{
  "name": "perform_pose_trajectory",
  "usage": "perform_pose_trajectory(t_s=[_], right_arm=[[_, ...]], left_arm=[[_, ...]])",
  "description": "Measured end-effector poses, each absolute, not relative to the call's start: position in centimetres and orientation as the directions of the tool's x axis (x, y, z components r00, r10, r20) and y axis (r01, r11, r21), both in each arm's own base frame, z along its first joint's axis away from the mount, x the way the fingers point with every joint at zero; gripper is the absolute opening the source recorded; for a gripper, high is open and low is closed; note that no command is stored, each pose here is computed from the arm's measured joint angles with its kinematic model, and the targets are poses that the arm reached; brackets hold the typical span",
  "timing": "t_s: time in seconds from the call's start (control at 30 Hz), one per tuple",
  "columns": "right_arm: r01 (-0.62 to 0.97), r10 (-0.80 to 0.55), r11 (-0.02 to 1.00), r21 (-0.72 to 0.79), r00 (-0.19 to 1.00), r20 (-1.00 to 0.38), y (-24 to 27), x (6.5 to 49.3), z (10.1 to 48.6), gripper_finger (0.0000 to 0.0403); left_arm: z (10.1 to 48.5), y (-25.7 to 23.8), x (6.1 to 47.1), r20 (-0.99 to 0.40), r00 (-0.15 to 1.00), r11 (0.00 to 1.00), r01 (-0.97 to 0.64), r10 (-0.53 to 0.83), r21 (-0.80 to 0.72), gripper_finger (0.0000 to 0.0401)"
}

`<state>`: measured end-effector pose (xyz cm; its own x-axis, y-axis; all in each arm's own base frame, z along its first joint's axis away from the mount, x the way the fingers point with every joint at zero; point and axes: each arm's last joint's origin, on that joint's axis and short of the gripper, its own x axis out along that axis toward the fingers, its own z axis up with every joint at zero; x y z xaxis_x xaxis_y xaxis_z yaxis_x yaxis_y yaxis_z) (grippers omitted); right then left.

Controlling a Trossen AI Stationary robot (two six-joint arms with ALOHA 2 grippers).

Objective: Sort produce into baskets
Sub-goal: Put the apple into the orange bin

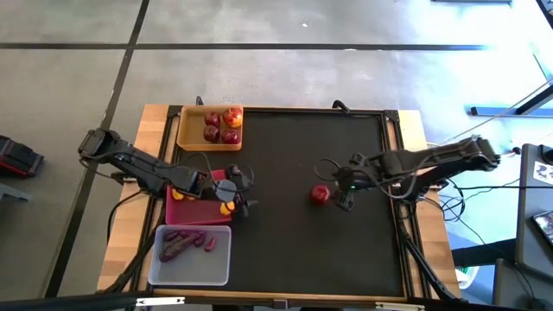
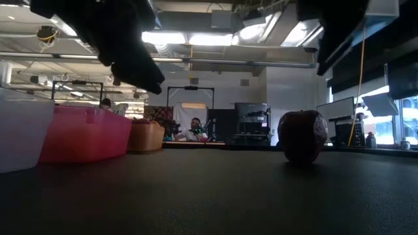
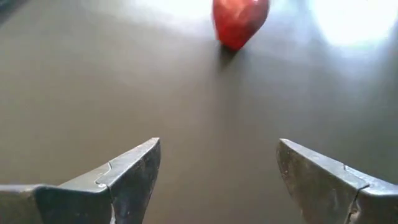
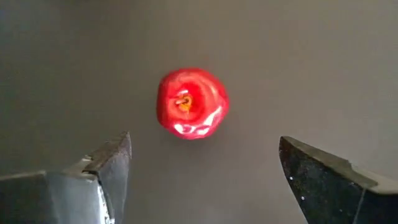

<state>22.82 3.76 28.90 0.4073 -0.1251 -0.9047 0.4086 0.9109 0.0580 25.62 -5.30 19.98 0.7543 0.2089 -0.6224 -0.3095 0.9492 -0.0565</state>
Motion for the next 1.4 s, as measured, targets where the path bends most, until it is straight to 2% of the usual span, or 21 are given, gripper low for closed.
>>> perform_pose_trajectory(t_s=[0.13, 0.27, 0.5, 0.97, 1.2, 1.4], right_arm=[[0.431, -0.1, 0.893, 0.13, 0.473, -0.875, 3.9, 20.3, 26.9, 0.0335], [0.462, -0.079, 0.868, 0.183, 0.491, -0.868, 4.3, 18.1, 24.9, 0.0335], [0.485, -0.092, 0.855, 0.183, 0.489, -0.867, 5.0, 16.4, 22.6, 0.0335], [0.511, -0.106, 0.843, 0.171, 0.467, -0.878, 6.2, 15.2, 19.4, 0.0335], [0.497, -0.107, 0.846, 0.193, 0.513, -0.852, 6.8, 14.9, 18.2, 0.0335], [0.48, -0.089, 0.849, 0.219, 0.538, -0.838, 7.0, 14.9, 17.7, 0.0335]], left_arm=[[20.3, -4.5, 26.1, -0.601, 0.779, 0.95, -0.295, 0.179, -0.1, 0.0315], [20.5, -3.7, 26.5, -0.585, 0.795, 0.951, -0.284, 0.162, -0.122, 0.0315], [19.9, -2.3, 28.2, -0.586, 0.802, 0.955, -0.253, 0.118, -0.154, 0.0315], [20.4, -0.8, 36.9, -0.631, 0.775, 0.987, -0.122, 0.026, -0.109, 0.0315], [20.6, -0.1, 41.0, -0.607, 0.79, 0.989, -0.008, -0.085, -0.149, 0.0315], [20.2, -0.3, 43.7, -0.59, 0.797, 0.989, 0.058, -0.128, -0.135, 0.0315]])
